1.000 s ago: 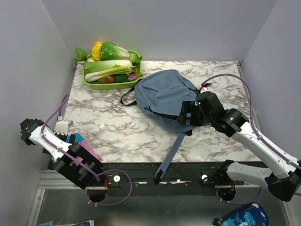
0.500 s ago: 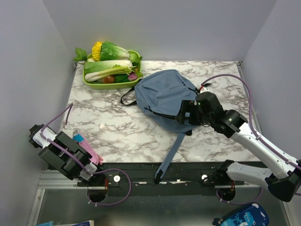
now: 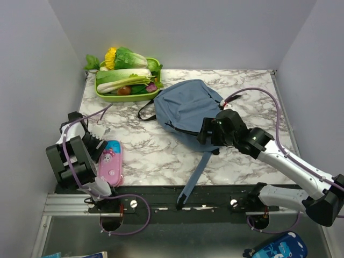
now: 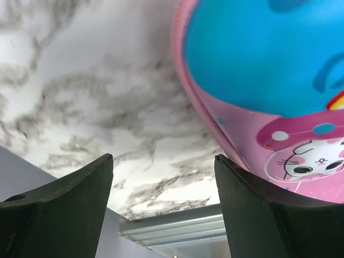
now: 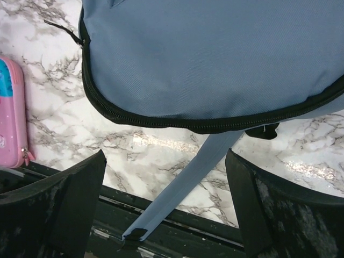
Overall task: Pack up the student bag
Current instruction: Move the stationery to the center of the board.
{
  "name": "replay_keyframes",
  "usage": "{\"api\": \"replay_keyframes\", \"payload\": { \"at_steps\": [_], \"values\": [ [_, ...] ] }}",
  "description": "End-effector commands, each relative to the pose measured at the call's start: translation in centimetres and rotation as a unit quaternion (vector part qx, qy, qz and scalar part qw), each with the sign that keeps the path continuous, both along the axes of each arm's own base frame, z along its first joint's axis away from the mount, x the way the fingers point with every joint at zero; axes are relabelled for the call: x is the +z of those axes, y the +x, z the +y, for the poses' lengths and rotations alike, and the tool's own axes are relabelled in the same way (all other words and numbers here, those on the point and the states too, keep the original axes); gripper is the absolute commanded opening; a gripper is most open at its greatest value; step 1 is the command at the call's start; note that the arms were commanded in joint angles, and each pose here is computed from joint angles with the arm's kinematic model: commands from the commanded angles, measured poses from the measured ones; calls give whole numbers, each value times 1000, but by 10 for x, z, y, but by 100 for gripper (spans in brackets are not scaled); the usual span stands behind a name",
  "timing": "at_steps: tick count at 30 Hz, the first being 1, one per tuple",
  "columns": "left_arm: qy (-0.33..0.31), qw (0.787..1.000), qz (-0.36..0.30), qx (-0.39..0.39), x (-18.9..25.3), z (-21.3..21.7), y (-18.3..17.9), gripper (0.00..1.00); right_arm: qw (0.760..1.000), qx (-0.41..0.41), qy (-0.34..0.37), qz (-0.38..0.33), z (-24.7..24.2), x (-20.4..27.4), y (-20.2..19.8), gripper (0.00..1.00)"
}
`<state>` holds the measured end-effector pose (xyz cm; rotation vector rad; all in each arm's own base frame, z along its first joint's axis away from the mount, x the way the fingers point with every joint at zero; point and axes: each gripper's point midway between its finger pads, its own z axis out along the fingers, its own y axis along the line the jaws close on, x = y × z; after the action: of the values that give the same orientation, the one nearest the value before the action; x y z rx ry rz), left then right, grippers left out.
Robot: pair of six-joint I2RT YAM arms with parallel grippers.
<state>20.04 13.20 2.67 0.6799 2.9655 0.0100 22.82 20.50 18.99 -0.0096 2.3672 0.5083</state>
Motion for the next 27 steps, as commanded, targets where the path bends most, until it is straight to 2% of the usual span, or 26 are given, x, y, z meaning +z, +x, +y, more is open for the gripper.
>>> {"api": "replay_keyframes", "payload": {
  "at_steps": [1,5,6,8,10,11,12,14,16,18,19,20,21,22,23,24,25,26,27],
  "values": [
    [-38,998,-38,-36,18,-49,47,82,999,-17,-26,-7,8,-12,5,100],
    [-73,990,-69,-94,43,-103,78,82,999,6,-39,-15,39,-15,-1,100],
    [-101,987,-78,-97,51,-119,83,83,999,21,-31,-24,57,-8,-1,100],
    [-129,980,-93,-121,67,-142,96,83,995,85,-59,-9,101,-28,-24,100],
    [-141,977,-82,-135,70,-152,97,83,990,128,-56,-12,139,-19,-37,100],
    [-142,977,-79,-141,71,-151,97,84,986,141,-84,-12,148,-32,-35,100],
    [-140,978,-62,-142,71,-145,91,86,984,155,-83,-18,157,-29,-36,100],
    [-126,977,-74,-153,80,-125,94,87,979,184,-75,-35,170,-20,-36,100],
    [-119,981,-81,-132,94,-91,91,87,975,208,-55,-53,182,-11,-36,100],
    [-96,980,-84,-154,101,-63,84,86,974,213,-59,-56,184,-14,-34,100],
    [-85,982,-78,-147,97,-44,74,85,973,213,-64,-56,183,-17,-33,100],
    [-57,980,-69,-179,93,-28,67,84,973,211,-70,-54,181,-22,-33,100],
    [-35,977,-78,-194,93,-20,63,81,974,210,-70,-53,181,-24,-34,100],
    [-38,975,-52,-211,74,-20,43,79,974,210,-70,-52,180,-26,-34,100],
    [-31,971,-44,-234,65,-20,33,77,974,208,-70,-48,179,-29,-35,100],
    [-5,955,-57,-291,65,-17,30,74,975,204,-68,-48,177,-29,-34,100],
    [-21,947,-32,-320,44,-26,6,73,976,203,-64,-47,176,-28,-35,100],
    [-19,938,-32,-345,38,-29,-1,72,977,200,-61,-45,175,-28,-35,100],
    [-1,922,-57,-382,38,-33,3,72,978,198,-58,-43,173,-29,-36,100]
  ]
}}
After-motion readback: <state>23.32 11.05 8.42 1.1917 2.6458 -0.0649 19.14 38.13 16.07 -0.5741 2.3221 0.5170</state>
